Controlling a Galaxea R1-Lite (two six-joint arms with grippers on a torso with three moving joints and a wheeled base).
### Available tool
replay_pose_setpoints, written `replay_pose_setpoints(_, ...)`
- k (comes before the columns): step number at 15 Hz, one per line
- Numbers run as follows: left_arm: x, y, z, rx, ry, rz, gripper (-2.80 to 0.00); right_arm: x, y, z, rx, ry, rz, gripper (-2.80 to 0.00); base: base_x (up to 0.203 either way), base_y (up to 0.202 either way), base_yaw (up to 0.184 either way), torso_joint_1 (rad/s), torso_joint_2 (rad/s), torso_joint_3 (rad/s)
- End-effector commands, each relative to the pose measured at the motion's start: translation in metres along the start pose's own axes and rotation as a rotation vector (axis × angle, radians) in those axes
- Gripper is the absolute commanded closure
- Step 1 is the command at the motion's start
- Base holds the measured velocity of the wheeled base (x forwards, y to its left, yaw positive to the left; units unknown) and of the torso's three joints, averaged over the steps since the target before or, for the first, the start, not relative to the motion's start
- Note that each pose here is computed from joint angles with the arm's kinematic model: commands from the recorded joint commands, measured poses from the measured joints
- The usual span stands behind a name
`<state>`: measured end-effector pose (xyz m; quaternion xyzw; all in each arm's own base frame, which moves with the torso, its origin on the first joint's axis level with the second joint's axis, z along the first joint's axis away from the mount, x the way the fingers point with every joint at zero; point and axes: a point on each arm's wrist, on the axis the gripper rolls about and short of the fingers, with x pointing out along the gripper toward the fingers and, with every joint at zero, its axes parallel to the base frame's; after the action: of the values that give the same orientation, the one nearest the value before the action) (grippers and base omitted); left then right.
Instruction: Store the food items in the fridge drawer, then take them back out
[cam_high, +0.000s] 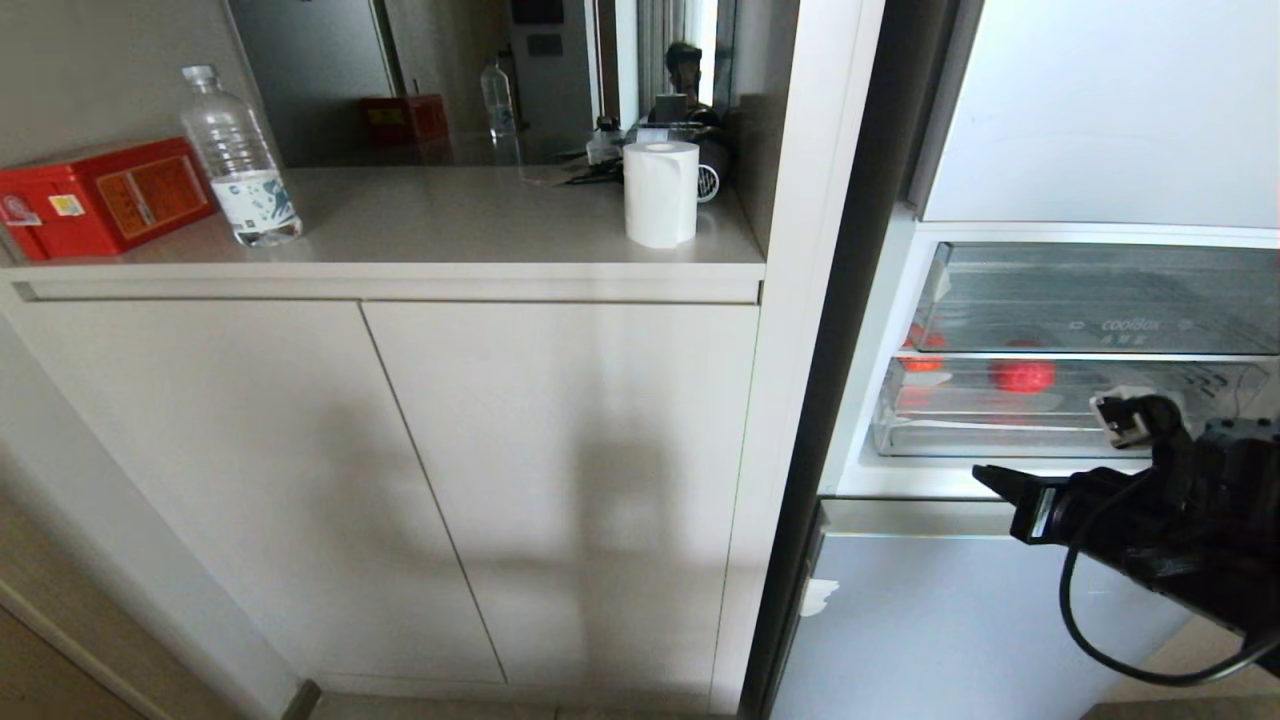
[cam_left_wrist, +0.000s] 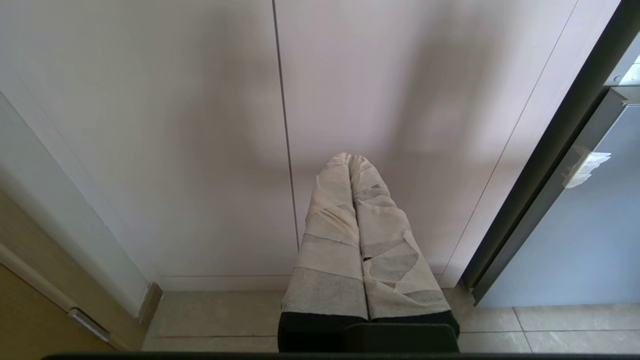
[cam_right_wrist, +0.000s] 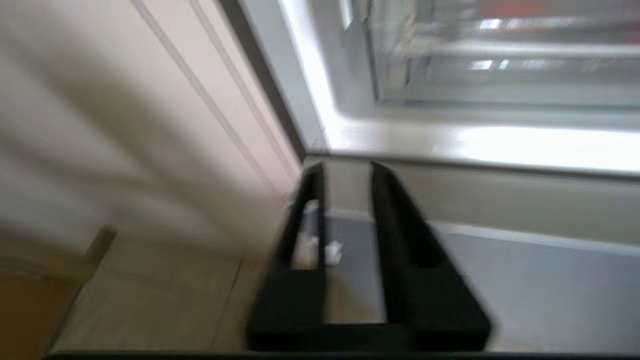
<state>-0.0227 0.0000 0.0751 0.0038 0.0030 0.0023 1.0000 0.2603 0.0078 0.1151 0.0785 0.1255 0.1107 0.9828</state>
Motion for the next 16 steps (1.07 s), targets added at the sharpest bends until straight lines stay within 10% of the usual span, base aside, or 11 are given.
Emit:
replay_pose_setpoints(1, 0.0, 0.0, 0.0, 0.0, 0.0, 0.002, 0.0, 0.023, -0.007, -0.02, -0.015, -0.027, -0.009, -2.8, 0.0, 0.0, 0.0, 0.0, 0.0, 0.0)
replay_pose_setpoints(16, 0.0, 0.0, 0.0, 0.0, 0.002, 0.001, 0.0, 0.087, -0.008, -0.015, -0.08, -0.223, -0.066, -2.8, 0.0, 0.0, 0.0, 0.0, 0.0, 0.0)
